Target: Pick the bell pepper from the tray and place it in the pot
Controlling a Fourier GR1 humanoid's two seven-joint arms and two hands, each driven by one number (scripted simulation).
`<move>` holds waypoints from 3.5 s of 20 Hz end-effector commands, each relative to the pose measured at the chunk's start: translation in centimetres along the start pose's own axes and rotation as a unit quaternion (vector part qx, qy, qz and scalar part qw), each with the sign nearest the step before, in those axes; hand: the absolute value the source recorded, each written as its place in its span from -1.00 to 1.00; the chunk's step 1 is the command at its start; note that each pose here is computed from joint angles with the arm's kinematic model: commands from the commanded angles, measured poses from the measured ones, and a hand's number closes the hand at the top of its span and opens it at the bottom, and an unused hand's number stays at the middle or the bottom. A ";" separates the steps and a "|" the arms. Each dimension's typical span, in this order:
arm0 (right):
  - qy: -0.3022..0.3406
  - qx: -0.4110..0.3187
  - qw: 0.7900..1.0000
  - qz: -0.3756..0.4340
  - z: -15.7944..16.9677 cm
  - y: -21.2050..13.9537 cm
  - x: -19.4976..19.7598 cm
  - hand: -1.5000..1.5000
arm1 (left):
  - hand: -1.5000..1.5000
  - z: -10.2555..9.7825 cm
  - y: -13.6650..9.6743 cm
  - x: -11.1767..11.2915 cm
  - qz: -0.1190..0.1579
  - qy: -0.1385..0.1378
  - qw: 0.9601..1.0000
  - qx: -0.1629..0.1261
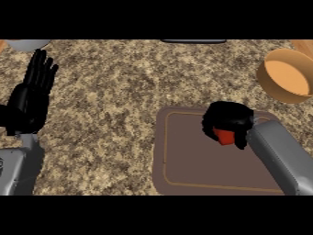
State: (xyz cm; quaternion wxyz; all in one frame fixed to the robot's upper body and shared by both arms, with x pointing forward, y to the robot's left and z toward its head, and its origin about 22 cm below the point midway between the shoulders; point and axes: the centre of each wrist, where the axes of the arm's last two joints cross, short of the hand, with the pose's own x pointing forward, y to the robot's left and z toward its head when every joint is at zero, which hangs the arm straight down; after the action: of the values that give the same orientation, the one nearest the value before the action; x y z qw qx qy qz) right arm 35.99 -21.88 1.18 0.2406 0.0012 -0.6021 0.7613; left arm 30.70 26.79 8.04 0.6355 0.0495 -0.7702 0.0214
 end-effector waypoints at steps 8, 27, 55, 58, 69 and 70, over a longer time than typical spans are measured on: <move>0.229 -0.146 0.961 -0.049 -8.6 -3.2 4.4 1.00 | 0.00 0.7 -0.4 -0.8 0.001 0.011 1.000 0.002; 0.545 -0.489 0.680 0.051 -4.8 -19.2 12.1 1.00 | 0.00 0.9 0.6 0.2 -0.008 0.001 1.000 0.010; 0.634 -0.467 0.616 0.020 23.8 -14.0 -3.2 1.00 | 0.00 -0.6 0.2 0.8 -0.003 -0.009 1.000 -0.014; 0.633 -0.468 0.617 0.015 23.5 -12.8 -4.9 1.00 | 0.00 -0.1 -1.7 -0.5 0.005 -0.005 1.000 -0.004; 0.642 -0.416 0.624 -0.161 24.1 -8.4 -7.5 -1.00 | 0.00 -0.3 0.1 0.3 0.011 -0.010 1.000 -0.023; 0.631 -0.406 0.639 -0.173 22.8 -7.5 -7.8 -1.00 | 0.00 -0.9 -0.9 1.2 0.012 -0.006 1.000 -0.017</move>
State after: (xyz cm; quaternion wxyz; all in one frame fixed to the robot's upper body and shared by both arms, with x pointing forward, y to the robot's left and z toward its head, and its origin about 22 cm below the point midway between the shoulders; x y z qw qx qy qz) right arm 38.86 -44.72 13.75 0.6250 -0.5293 -0.5389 0.1968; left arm 30.81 26.22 8.33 0.6299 0.0314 -0.7759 0.0124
